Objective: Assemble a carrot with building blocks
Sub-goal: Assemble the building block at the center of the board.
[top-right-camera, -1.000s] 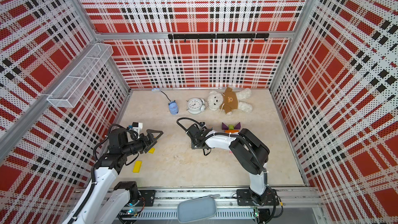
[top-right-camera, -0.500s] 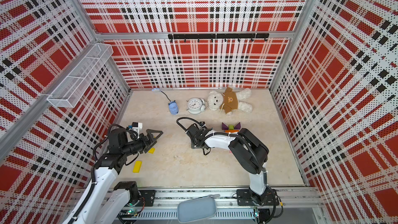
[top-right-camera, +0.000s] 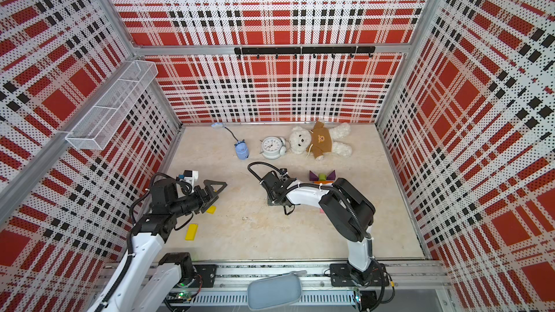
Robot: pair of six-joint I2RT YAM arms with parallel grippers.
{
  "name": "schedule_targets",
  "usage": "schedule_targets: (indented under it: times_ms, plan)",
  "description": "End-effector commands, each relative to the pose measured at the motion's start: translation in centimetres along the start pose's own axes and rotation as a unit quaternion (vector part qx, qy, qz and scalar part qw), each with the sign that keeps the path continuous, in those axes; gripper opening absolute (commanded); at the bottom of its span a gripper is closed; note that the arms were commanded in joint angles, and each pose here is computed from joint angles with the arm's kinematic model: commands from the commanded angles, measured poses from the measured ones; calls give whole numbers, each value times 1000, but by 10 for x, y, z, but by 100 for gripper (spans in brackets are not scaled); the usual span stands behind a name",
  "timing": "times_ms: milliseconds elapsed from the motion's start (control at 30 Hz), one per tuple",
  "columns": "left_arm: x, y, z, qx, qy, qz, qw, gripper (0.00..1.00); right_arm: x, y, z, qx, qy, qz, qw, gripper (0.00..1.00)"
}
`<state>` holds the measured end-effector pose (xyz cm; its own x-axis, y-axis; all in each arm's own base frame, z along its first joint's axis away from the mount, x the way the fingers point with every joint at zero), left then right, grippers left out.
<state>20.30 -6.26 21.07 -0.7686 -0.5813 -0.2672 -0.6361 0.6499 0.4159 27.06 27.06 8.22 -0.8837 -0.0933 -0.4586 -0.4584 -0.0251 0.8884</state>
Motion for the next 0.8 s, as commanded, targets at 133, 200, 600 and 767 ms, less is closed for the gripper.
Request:
schedule_targets:
  times_ms: [133,200,600,767]
  plan:
    - [0,0,0,10,-4,-3,1000,100,4,-13,-1,17,6,12,1000,95]
    - [-1,0,0,10,-3,-4,1000,99,4,-14,0,14,5,12,1000,95]
    - [-1,0,0,10,-3,-5,1000,100,1,-10,0,18,21,10,1000,99]
    - [0,0,0,11,-4,-4,1000,100,-1,-1,0,6,29,4,1000,100]
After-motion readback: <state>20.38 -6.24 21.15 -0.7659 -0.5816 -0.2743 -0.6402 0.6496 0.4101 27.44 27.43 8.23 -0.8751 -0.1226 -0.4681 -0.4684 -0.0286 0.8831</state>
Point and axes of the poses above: each gripper's point midway between its finger pads, its own y axis back along the fingers, its own z axis along the line the jaws close on, x = y × z, the point moved 7 cm from there along y, back along the fingers, and after that the axes turned 4 degrees about y, right-handed, at the moved point
